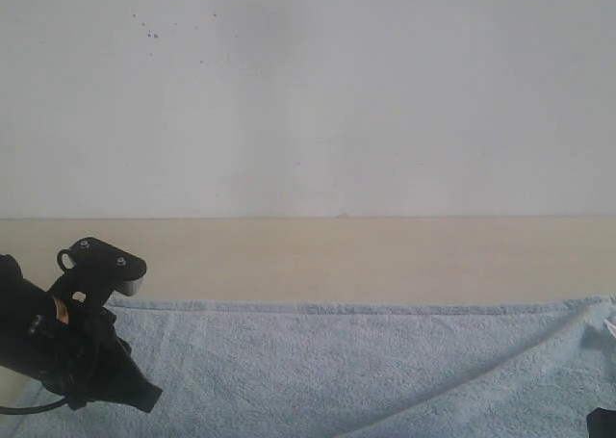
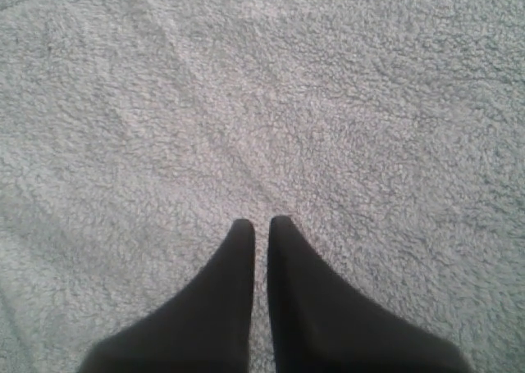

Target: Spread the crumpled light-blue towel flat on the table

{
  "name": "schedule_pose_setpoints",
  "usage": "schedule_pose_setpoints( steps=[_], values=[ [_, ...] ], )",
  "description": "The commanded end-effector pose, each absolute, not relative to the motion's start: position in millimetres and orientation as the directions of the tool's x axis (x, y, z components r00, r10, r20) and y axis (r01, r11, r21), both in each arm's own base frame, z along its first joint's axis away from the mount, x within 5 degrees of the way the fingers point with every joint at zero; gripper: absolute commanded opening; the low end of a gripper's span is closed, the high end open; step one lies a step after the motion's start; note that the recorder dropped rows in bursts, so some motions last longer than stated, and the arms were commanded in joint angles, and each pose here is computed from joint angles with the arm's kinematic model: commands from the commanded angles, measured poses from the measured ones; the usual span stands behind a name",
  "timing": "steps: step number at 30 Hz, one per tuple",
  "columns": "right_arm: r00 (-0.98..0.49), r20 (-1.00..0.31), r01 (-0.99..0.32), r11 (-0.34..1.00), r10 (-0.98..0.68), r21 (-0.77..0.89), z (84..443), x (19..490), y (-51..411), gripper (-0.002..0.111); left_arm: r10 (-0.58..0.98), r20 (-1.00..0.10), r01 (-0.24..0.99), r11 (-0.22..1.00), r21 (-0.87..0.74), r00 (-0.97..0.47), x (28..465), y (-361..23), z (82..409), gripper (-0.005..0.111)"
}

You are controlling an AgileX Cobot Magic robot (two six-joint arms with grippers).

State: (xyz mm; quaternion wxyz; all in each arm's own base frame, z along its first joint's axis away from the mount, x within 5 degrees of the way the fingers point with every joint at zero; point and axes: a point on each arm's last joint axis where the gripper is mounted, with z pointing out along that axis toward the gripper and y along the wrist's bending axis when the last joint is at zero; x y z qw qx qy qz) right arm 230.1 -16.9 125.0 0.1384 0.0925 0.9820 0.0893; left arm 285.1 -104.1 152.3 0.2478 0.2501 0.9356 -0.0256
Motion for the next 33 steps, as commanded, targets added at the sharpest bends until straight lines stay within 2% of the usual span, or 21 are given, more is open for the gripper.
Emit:
schedule_pose_setpoints(
  steps=[1,7,17,23,28,33],
  values=[
    [-0.941,-0.267,0.17,0.972,0.209,0.164,117.6,233.6,-19.2,0.0,0.448,-0.483,0.476,0.877,0.071,-0.753,286.0,-104.9,153.9,0.006],
    [-0.941,-0.29,0.139,0.98,0.176,0.145,115.0,246.7,-22.0,0.0,0.444,-0.501,0.474,0.877,0.075,-0.743,287.7,-105.4,154.9,0.006],
    [-0.969,-0.218,0.083,0.983,0.118,0.163,98.5,275.4,-23.0,0.0,0.444,-0.503,0.474,0.877,0.076,-0.741,287.9,-105.4,155.0,0.006],
    [-0.971,-0.221,0.045,0.982,0.085,0.182,103.5,292.8,-23.0,0.0,0.444,-0.503,0.474,0.877,0.076,-0.741,287.9,-105.4,155.0,0.006],
    [-0.972,-0.225,0.014,0.975,0.065,0.221,125.8,297.8,-19.7,0.0,0.443,-0.505,0.474,0.877,0.076,-0.741,288.0,-105.5,155.1,0.006],
    [-0.929,-0.369,-0.036,0.981,0.038,0.191,176.2,291.4,-18.9,0.0,0.444,-0.501,0.474,0.877,0.075,-0.743,287.7,-105.4,154.9,0.006]
  ],
)
